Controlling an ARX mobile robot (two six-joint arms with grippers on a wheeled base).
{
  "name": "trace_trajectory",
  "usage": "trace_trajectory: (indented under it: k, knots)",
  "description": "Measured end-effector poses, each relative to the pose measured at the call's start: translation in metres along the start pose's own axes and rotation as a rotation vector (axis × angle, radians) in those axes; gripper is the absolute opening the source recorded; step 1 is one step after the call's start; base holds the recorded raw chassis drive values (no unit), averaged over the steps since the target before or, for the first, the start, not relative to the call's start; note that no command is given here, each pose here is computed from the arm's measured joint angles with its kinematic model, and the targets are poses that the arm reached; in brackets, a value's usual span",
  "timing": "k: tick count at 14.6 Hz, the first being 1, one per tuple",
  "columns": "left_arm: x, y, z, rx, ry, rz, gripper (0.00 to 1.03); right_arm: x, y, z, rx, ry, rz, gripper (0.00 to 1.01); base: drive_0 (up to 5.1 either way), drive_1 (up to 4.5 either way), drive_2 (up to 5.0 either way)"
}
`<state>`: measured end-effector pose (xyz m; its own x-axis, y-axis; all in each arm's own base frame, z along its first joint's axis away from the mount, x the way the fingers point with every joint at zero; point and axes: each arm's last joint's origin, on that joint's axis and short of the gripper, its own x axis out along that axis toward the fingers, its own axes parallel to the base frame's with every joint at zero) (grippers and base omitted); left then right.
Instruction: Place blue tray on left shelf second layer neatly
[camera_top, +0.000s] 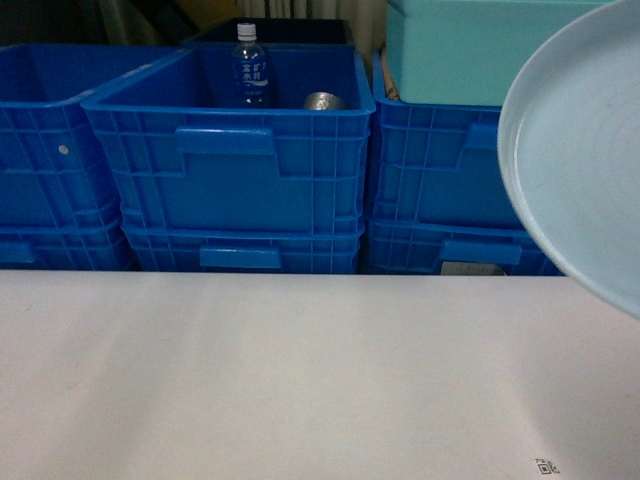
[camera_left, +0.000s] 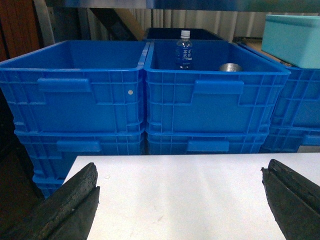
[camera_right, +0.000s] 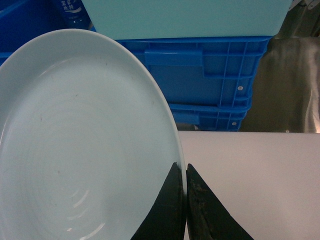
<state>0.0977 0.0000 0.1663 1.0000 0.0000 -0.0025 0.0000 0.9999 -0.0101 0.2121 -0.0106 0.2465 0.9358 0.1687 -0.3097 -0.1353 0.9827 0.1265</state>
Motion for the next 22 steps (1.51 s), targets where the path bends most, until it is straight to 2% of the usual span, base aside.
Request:
trace_trajectory:
  k: [7,8,9,11,22]
  knots:
    - [0.000,0.000,0.000,0.000,0.000,0.000,0.98,0.007,-0.001,-0.018,0.022,0.025,-0.013,0.02,0.0,0.00,0.0]
    - [0.000,0.000,0.000,0.000,0.000,0.000,0.98,0.007,-0.002,-0.018,0.047,0.011,0.004,0.02,0.0,0.00,0.0]
    - [0.000,0.000,0.000,0.000,0.000,0.000,0.98,0.007,-0.005,-0.018,0.068,0.009,0.002,0.02,0.0,0.00,0.0]
    - [0.000,0.000,0.000,0.000,0.000,0.000,0.98,0.006,-0.006,-0.018,0.088,0.007,-0.004,0.02,0.0,0.00,0.0]
    - [0.000,0.000,0.000,0.000,0.000,0.000,0.98,0.006,-0.006,-0.018,0.092,0.007,-0.003,0.02,0.0,0.00,0.0]
